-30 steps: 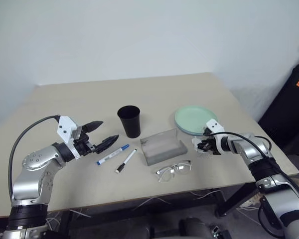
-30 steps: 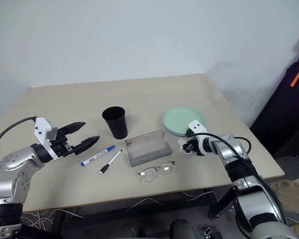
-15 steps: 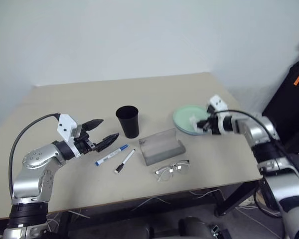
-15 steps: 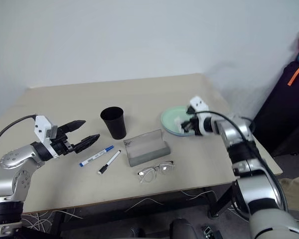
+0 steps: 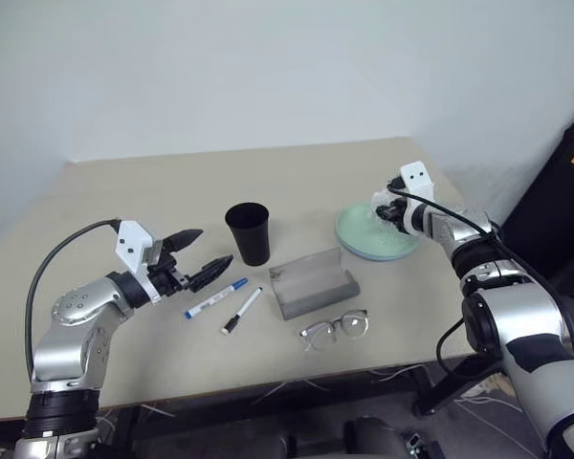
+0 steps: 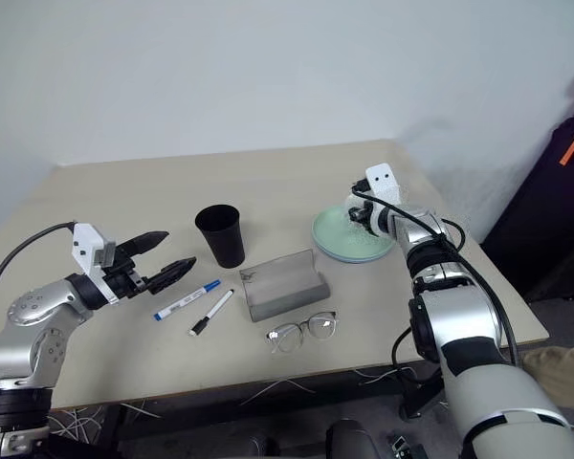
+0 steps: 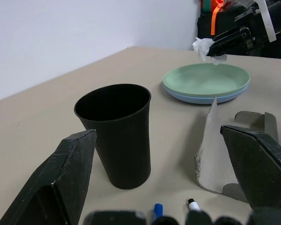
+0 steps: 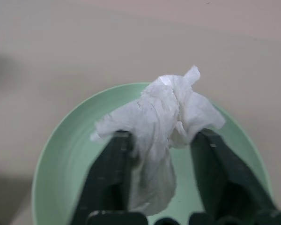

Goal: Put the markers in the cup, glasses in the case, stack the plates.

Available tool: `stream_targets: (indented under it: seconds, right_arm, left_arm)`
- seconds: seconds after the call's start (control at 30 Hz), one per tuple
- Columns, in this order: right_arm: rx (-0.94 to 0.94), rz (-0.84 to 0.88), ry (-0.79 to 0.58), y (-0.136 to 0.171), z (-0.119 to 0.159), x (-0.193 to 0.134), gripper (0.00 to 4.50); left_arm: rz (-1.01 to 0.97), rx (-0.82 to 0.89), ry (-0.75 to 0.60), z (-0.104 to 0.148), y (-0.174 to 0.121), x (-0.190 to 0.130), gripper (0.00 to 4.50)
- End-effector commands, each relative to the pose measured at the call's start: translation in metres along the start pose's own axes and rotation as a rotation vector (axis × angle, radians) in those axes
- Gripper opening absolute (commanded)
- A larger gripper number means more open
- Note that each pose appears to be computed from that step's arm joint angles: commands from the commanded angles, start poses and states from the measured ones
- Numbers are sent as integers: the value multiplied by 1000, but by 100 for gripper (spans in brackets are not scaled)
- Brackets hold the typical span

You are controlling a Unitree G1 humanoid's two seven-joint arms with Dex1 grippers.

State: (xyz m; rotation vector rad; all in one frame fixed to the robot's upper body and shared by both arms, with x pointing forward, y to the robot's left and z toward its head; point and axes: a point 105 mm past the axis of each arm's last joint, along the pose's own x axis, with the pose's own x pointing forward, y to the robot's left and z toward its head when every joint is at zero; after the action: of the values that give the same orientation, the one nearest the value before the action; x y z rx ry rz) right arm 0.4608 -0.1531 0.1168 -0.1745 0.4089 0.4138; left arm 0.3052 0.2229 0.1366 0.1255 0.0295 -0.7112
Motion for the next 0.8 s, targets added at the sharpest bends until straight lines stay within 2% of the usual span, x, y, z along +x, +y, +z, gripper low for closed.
stream_targets:
  seconds: [0.03, 0.17, 0.43, 0.6, 0.8]
  right_arm:
    - [-37, -32, -78, -14, 29, -9, 311]
    - [-73, -10, -91, -28, 36, -23, 449]
    - [-187, 196, -128, -35, 54, -69, 449]
    - [-208, 455, -56, -11, 44, -115, 449]
    - [-345, 576, -3, -3, 26, -154, 449]
  left_arm:
    - [-18, 51, -33, 14, -5, 4, 450]
    - [-48, 57, -62, 23, -11, 11, 450]
    - [-132, 76, -55, 35, -27, 29, 450]
    - [-214, 130, 32, 32, -48, 47, 450]
    - [-326, 184, 141, 30, -74, 69, 450]
